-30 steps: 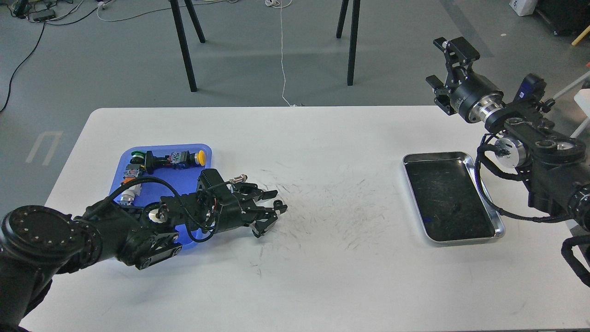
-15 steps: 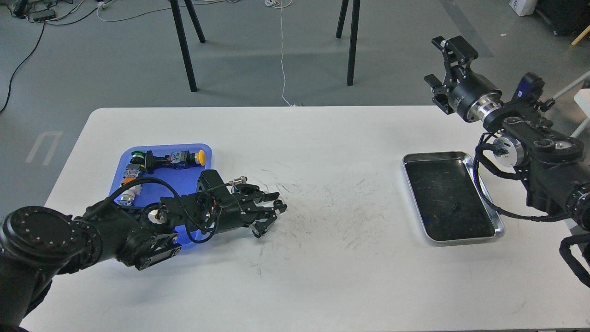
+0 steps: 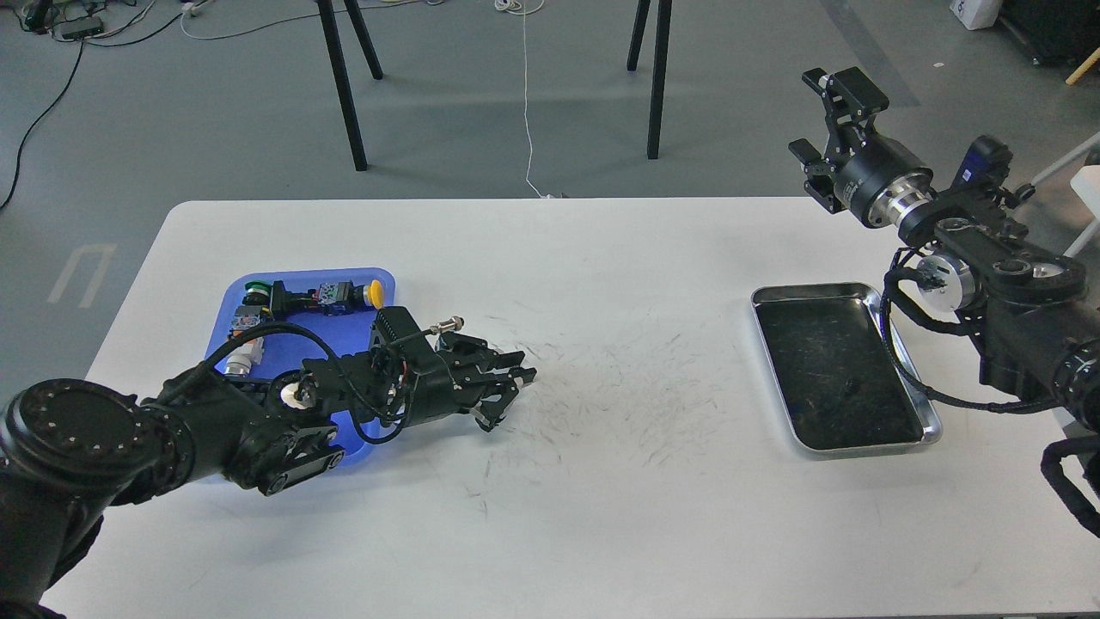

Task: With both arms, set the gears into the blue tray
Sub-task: 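Pull the left hand back and lower it into the blue tray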

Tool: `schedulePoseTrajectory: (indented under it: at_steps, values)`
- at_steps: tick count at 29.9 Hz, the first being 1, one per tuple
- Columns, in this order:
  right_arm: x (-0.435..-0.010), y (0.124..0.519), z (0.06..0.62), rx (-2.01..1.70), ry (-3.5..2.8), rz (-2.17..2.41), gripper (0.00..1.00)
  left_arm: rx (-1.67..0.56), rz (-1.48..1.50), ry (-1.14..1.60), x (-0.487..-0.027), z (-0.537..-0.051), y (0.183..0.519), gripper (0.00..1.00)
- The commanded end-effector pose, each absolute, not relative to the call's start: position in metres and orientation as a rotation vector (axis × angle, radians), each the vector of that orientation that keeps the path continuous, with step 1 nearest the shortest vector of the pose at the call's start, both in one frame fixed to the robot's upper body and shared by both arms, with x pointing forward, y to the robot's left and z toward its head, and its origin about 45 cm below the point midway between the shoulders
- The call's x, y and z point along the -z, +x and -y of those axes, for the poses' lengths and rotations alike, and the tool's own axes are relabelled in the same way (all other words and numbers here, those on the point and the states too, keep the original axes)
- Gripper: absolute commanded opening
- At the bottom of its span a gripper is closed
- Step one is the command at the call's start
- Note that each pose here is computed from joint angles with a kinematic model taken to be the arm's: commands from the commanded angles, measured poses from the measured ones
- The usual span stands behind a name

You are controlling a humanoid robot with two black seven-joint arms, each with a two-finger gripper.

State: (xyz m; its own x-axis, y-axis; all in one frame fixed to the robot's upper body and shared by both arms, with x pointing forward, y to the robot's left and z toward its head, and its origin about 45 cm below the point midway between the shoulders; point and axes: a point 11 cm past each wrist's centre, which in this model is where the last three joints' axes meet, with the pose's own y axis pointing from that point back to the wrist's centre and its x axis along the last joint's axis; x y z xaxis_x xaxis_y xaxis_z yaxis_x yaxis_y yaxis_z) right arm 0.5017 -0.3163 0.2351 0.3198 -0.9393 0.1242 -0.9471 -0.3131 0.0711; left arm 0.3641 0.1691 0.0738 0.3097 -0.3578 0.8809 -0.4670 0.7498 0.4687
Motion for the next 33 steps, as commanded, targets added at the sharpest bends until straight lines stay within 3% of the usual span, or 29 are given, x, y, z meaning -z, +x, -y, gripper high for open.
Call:
schedulePoseTrajectory:
  at_steps: [1, 12, 23, 33]
  values:
    - [-0.235, 0.502, 0.317, -0.09, 2.442, 1.758, 0.98, -0.124, 1.286, 0.76, -0.08, -0.166, 0.368, 0.23]
    - [-0.234, 0.501, 0.317, -0.086, 2.441, 1.758, 0.98, -0.159, 1.28, 0.742, -0.085, -0.162, 0.372, 0.17]
    - [-0.215, 0.493, 0.327, -0.085, 2.377, 1.718, 0.98, -0.348, 1.231, 0.704, -0.126, -0.155, 0.407, 0.17]
    - [-0.214, 0.493, 0.326, -0.086, 2.377, 1.712, 0.98, -0.373, 1.262, 0.771, -0.146, -0.192, 0.426, 0.17]
